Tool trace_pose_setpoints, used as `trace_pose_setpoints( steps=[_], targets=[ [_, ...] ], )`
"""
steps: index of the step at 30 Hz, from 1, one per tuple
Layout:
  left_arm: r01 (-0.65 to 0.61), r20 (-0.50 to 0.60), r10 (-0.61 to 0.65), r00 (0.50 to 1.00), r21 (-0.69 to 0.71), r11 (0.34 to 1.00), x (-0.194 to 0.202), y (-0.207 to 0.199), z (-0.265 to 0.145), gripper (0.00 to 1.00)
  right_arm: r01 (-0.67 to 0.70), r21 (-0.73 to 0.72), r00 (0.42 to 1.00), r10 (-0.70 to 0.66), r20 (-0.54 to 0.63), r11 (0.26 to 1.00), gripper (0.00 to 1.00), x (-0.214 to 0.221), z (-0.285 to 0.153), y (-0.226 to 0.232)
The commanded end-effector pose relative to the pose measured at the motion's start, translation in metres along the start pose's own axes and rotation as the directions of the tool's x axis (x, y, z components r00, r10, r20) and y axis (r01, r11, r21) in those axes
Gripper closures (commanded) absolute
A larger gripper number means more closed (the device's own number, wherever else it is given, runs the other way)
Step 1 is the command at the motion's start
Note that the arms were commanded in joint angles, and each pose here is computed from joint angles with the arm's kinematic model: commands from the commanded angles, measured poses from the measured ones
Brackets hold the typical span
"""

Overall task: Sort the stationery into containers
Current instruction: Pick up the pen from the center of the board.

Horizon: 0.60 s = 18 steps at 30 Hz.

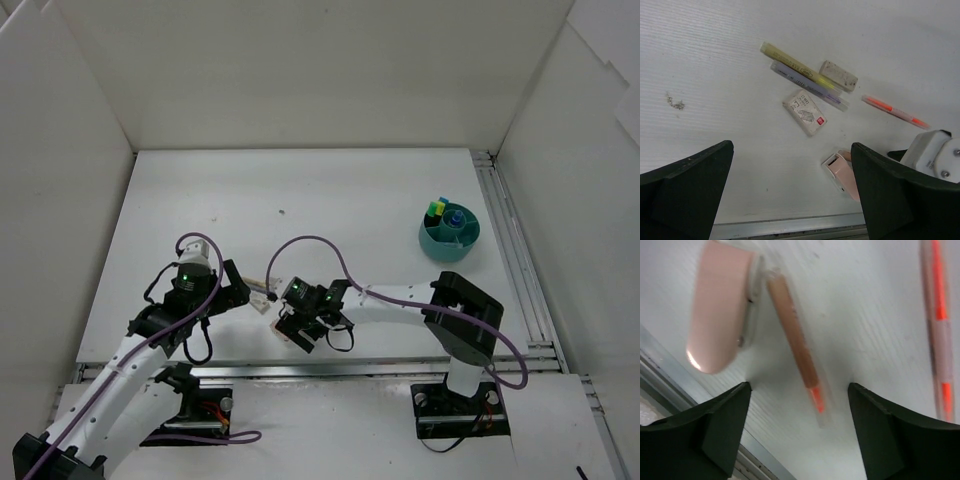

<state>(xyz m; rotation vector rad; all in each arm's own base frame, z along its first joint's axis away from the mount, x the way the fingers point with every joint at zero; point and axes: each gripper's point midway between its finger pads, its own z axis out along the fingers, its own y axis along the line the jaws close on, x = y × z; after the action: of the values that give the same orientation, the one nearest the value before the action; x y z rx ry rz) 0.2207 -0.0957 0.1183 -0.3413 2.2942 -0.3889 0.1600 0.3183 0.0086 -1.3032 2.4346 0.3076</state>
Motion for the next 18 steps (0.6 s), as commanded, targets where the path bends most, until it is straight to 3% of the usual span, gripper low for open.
trace_pose_setpoints(
  steps=[1, 3, 4, 6, 7, 8, 13, 18],
  targets=[
    [-0.011, 0.080, 0.008, 0.997, 0.030, 0.999, -0.028, -0.014, -0.011, 0.00, 0.071, -0.008, 0.997, -0.070, 0.026, 0.997, 0.30, -0.017, 0.008, 0.012],
    [-0.011, 0.081, 0.009, 0.997, 0.027, 1.000, -0.028, -0.013, -0.012, 0.00, 0.073, 0.022, 0.997, -0.073, 0.029, 0.997, 0.40, -0.022, 0.014, 0.008],
    [-0.010, 0.085, 0.008, 0.996, 0.024, 1.000, -0.028, -0.012, -0.013, 0.00, 0.078, 0.028, 0.996, -0.079, 0.037, 0.997, 0.54, -0.025, 0.015, 0.008],
    [-0.013, 0.086, 0.012, 0.996, 0.017, 1.000, -0.029, -0.011, -0.014, 0.01, 0.076, 0.066, 0.996, -0.079, 0.041, 0.995, 0.69, -0.028, 0.019, 0.002],
    [-0.012, 0.089, 0.010, 0.996, 0.015, 1.000, -0.029, -0.010, -0.015, 0.00, 0.077, 0.074, 0.996, -0.081, 0.041, 0.994, 0.81, -0.029, 0.019, 0.001],
    [-0.013, 0.088, 0.012, 0.996, 0.014, 1.000, -0.029, -0.010, -0.016, 0.00, 0.079, 0.084, 0.996, -0.083, 0.036, 0.993, 0.85, -0.026, 0.019, -0.002],
    [-0.013, 0.109, 0.011, 0.994, 0.016, 1.000, -0.031, -0.009, -0.019, 0.00, 0.081, 0.107, 0.995, -0.087, 0.049, 0.991, 1.00, -0.018, 0.002, -0.009],
    [-0.016, 0.123, 0.013, 0.992, 0.024, 1.000, -0.035, -0.010, -0.021, 0.00, 0.062, 0.200, 0.986, -0.091, 0.139, 0.978, 1.00, -0.035, -0.037, -0.031]
  ],
)
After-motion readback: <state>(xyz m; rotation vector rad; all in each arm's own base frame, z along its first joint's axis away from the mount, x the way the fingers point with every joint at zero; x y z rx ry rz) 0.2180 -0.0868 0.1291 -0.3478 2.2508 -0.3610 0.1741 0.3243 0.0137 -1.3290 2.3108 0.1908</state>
